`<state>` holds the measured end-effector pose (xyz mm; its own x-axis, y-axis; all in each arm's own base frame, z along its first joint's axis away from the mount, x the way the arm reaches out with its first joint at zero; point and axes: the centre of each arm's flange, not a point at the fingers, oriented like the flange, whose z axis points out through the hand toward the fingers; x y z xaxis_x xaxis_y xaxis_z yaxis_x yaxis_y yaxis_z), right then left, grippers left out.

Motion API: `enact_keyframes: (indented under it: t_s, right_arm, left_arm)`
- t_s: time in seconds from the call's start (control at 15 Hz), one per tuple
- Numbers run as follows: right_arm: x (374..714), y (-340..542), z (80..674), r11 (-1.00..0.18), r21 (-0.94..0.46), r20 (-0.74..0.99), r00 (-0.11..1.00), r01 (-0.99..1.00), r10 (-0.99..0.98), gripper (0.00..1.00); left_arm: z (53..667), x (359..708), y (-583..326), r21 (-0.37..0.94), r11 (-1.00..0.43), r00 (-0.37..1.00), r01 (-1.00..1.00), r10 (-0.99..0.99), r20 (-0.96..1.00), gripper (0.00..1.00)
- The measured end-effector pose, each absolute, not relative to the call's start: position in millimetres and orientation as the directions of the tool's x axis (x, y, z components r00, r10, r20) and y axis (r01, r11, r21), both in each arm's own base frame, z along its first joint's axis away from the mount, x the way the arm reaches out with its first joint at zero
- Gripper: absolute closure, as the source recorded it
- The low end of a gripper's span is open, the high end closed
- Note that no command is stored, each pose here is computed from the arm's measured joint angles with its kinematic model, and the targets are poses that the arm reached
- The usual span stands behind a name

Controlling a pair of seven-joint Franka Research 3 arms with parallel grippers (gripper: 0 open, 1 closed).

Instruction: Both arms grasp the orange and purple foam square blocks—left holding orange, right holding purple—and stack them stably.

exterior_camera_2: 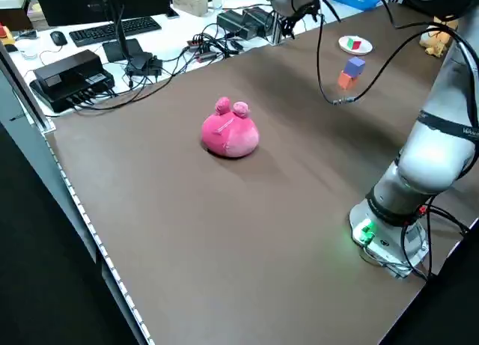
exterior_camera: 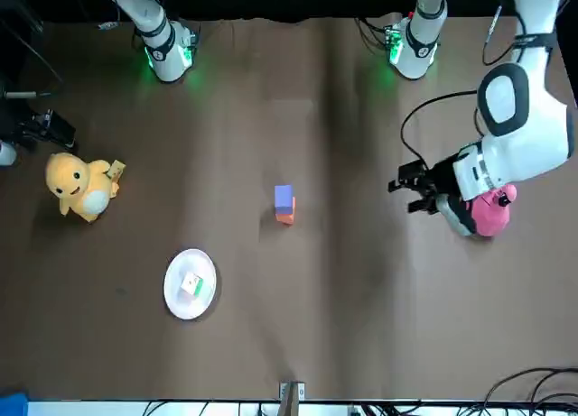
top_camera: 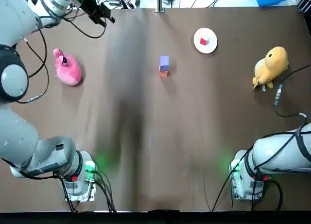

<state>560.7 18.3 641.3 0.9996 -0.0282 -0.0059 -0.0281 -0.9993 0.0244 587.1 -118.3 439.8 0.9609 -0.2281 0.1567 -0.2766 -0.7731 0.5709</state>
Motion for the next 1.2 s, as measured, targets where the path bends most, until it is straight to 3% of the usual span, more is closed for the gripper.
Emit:
enact_keyframes:
  t_s: [0.2,0.33,0.73,1.2]
  right_arm:
    - [561,20,642,-0.999,0.025,-0.003,1.000,-0.026,-0.026,0.00]
    - [561,16,644,-0.999,0.025,0.007,0.999,-0.032,-0.032,0.00]
    - [563,8,644,-0.998,0.025,0.018,0.999,-0.049,-0.049,0.00]
    - [565,4,645,-0.998,-0.039,0.039,0.998,-0.056,-0.058,0.00]
  left_arm:
    - [455,577,-102,0.437,-0.865,0.969,-0.245,-0.237,0.074,0.00]
    - [479,570,-91,0.271,-0.946,0.984,-0.175,-0.179,0.010,0.00]
    - [541,554,-87,0.038,-0.997,0.997,-0.068,-0.070,-0.036,0.00]
    - [620,554,-90,0.007,-0.999,0.997,-0.040,-0.040,0.062,0.00]
